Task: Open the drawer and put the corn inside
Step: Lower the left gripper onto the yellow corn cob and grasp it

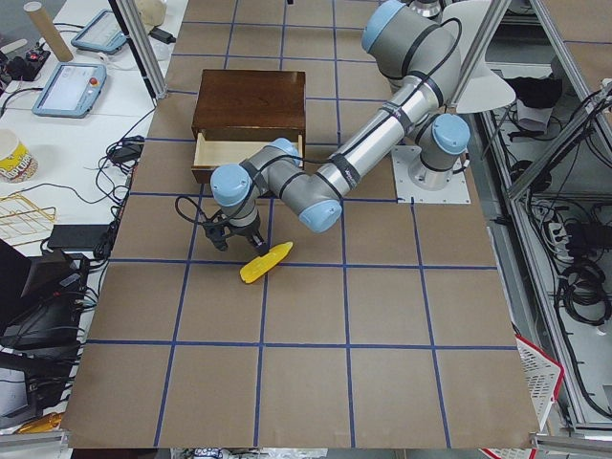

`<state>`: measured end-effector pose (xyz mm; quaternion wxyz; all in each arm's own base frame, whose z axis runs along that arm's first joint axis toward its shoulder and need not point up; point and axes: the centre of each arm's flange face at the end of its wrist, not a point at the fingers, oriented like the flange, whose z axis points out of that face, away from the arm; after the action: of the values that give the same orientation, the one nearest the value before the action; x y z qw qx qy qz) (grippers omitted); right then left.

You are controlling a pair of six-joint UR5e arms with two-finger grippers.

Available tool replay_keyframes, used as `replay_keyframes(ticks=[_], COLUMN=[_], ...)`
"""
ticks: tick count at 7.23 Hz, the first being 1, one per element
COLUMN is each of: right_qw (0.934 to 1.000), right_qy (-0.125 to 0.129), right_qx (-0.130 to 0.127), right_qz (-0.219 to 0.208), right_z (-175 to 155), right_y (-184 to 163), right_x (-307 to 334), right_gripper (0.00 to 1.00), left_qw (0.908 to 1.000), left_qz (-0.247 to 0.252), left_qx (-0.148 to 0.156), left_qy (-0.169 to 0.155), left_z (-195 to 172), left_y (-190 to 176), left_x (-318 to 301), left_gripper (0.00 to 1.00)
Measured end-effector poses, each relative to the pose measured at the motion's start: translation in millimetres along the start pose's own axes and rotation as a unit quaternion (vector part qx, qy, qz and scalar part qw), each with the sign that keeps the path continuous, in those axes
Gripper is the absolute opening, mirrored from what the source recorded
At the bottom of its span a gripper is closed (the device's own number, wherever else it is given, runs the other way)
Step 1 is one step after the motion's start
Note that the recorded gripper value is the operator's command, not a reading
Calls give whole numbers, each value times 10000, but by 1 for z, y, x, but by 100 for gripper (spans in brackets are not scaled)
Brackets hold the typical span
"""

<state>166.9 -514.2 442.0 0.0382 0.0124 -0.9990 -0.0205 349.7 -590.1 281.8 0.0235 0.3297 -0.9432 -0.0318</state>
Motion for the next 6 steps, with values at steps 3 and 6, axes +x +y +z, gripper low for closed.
replay_keyframes(ticks=[3,6], right_qw=[10000,10000], right_qy=[0,0], right_qx=[3,2], right_qz=[0,0], right_z=[0,0], right_y=[0,0], right_x=[0,0], right_gripper=[100,100], left_qw=[9984,9977], left_qz=[-423,-551], left_qx=[83,-32], left_qy=[-354,-403], left_z=[51,79], left_y=[-11,-16], left_x=[-9,-11], left_gripper=[100,78])
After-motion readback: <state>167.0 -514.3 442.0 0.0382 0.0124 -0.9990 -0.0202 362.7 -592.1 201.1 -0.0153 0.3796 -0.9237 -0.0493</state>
